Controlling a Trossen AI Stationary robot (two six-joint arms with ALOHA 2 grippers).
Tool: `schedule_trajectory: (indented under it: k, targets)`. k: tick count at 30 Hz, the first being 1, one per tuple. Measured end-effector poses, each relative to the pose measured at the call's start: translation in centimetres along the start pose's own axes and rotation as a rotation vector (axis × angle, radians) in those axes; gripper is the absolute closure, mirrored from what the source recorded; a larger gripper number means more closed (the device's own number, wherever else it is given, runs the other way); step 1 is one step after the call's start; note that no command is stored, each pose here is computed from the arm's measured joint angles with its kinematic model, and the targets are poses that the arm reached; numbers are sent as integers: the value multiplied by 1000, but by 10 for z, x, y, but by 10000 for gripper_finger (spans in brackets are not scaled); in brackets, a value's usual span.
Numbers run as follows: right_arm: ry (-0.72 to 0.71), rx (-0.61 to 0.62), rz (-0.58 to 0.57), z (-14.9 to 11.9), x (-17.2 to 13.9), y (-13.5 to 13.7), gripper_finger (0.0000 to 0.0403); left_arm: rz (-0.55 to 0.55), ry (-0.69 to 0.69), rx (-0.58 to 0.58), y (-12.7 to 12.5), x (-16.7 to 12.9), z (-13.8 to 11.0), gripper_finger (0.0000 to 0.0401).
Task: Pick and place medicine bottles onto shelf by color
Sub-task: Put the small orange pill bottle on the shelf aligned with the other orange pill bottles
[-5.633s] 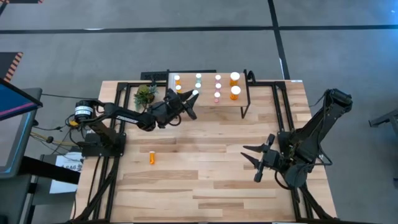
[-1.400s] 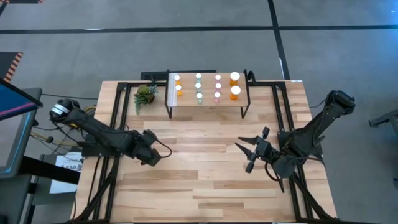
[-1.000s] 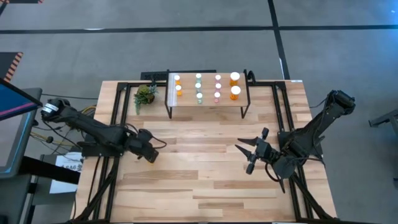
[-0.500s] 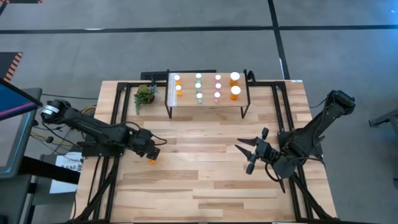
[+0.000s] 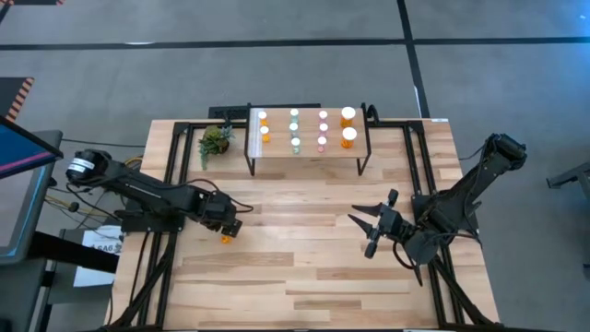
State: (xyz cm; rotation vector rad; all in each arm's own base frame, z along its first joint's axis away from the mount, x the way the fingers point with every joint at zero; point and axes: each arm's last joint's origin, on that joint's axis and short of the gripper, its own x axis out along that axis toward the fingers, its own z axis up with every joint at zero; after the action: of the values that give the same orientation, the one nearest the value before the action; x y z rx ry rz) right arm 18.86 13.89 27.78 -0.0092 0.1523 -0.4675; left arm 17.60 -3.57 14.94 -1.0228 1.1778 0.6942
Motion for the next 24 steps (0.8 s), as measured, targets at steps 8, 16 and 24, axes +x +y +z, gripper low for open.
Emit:
schedule_trajectory:
  k: [8,16,24]
  targets:
    - [1,-3,0,0,0,0,266,51,47,12,-1,11,-1,192]
    - [0,-1,0,0,0,0,265,63,51,33,-2,13,3,222]
    - [0,0,0,0,0,0,268,-18,4,82,-15,9,9,242]
